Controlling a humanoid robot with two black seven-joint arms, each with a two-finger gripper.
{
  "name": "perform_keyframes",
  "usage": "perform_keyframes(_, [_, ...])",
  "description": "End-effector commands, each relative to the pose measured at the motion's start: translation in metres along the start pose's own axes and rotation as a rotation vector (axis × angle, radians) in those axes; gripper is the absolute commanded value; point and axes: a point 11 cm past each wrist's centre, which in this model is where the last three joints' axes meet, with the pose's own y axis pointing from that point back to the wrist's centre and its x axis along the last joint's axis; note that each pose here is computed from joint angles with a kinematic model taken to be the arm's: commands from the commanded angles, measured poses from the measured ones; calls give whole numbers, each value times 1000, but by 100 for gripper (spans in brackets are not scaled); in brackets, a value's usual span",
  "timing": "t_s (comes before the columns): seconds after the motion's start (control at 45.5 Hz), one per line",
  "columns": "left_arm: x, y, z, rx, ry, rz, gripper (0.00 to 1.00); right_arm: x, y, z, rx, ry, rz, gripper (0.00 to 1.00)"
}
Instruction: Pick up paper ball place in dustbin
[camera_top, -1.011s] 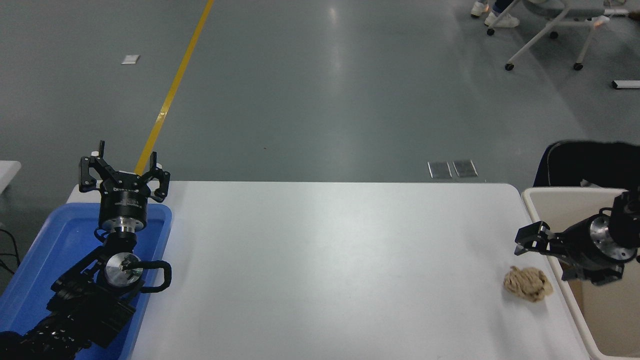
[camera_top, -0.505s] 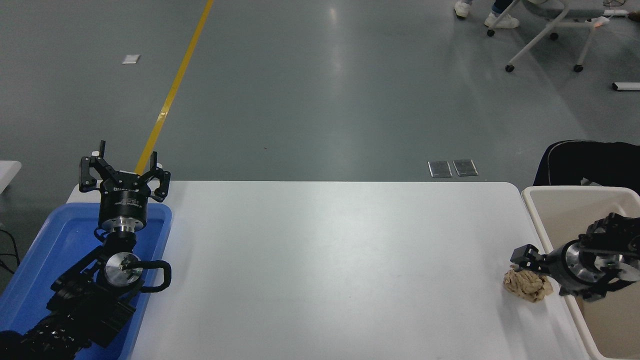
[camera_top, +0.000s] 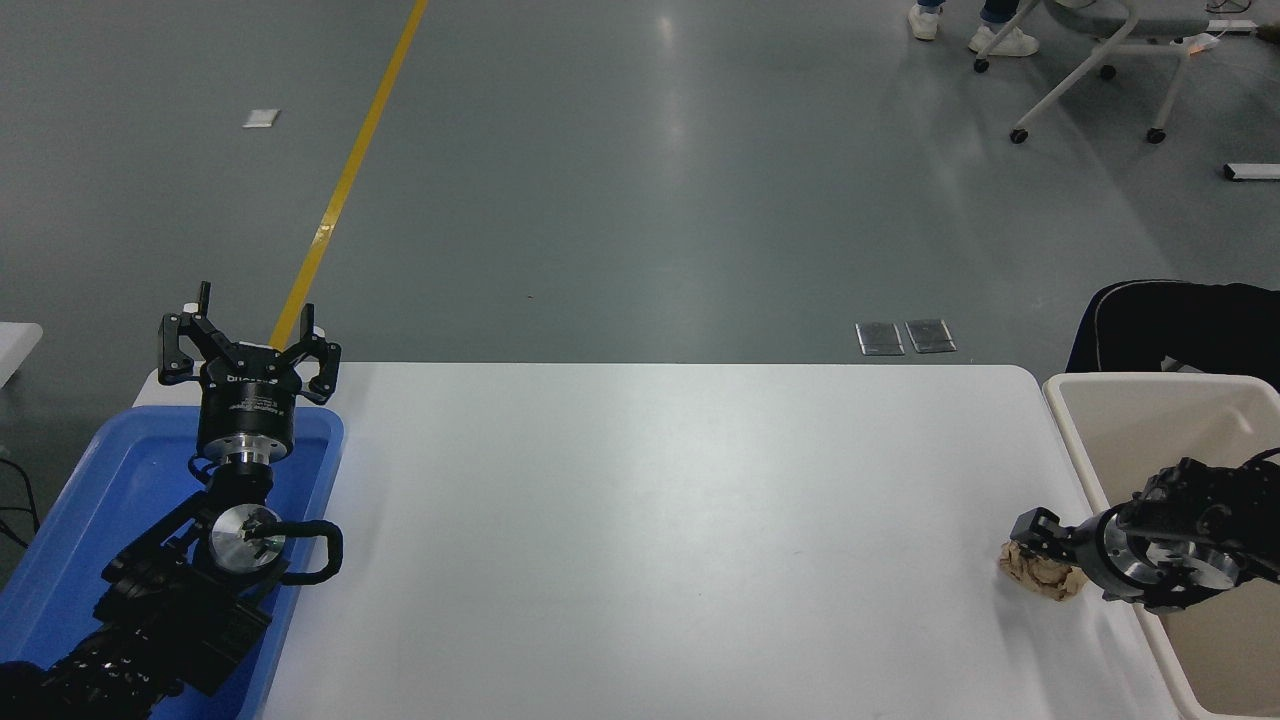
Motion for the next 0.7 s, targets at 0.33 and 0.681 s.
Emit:
perform_keyframes(0.33, [0, 0, 0, 1, 0, 0, 99, 0, 0, -12, 22, 21, 4, 0])
perform_keyframes(0.681, [0, 0, 0, 1, 0, 0, 99, 30, 44, -3, 65, -9, -5, 0])
